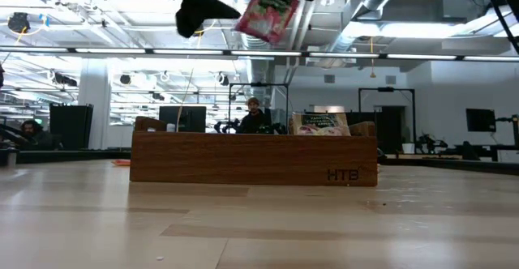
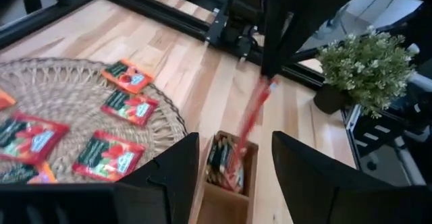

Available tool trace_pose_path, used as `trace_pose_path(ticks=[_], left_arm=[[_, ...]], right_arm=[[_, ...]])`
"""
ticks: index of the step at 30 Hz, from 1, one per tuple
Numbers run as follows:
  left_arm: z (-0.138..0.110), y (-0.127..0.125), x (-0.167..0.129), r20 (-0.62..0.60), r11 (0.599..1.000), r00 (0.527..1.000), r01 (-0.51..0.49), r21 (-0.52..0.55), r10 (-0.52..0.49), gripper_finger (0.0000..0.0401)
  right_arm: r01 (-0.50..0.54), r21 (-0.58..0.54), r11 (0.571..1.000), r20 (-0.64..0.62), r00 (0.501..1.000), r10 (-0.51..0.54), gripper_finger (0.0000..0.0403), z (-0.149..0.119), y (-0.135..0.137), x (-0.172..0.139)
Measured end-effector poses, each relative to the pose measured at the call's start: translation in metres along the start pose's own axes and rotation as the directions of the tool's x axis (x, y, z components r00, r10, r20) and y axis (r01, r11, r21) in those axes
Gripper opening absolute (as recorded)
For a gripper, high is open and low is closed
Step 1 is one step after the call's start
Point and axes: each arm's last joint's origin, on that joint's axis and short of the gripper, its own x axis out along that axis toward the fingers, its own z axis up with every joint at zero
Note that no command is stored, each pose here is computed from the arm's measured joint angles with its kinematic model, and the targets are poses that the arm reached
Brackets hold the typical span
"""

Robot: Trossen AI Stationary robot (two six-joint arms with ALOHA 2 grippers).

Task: Pick & Place Tea
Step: Put the red tea bag into the middle section of the wooden organizer

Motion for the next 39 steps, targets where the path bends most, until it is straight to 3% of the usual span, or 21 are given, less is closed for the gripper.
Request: trace_pose_path(ticks=[7, 34, 39], left_arm=[[0.011, -0.006, 0.012, 0.015, 0.998, 1.0, 0.006, 0.057, -0.007, 0.0179], [0.018, 0.001, 0.015, 0.001, 0.997, 0.998, 0.061, 0.04, -0.061, 0.0179], [0.019, 0.0, 0.015, 0.014, 0.997, 0.998, 0.068, 0.04, -0.068, 0.0164]], right_arm=[[-0.009, -0.007, 1.0, -0.01, 1.0, 0.009, 0.0, 0.0, 0.0, 0.001], [-0.01, -0.018, 1.0, 0.013, 1.0, 0.01, 0.0, 0.002, 0.0, 0.001], [-0.01, -0.018, 1.0, 0.023, 1.0, 0.011, 0.0, 0.003, 0.0, 0.001]])
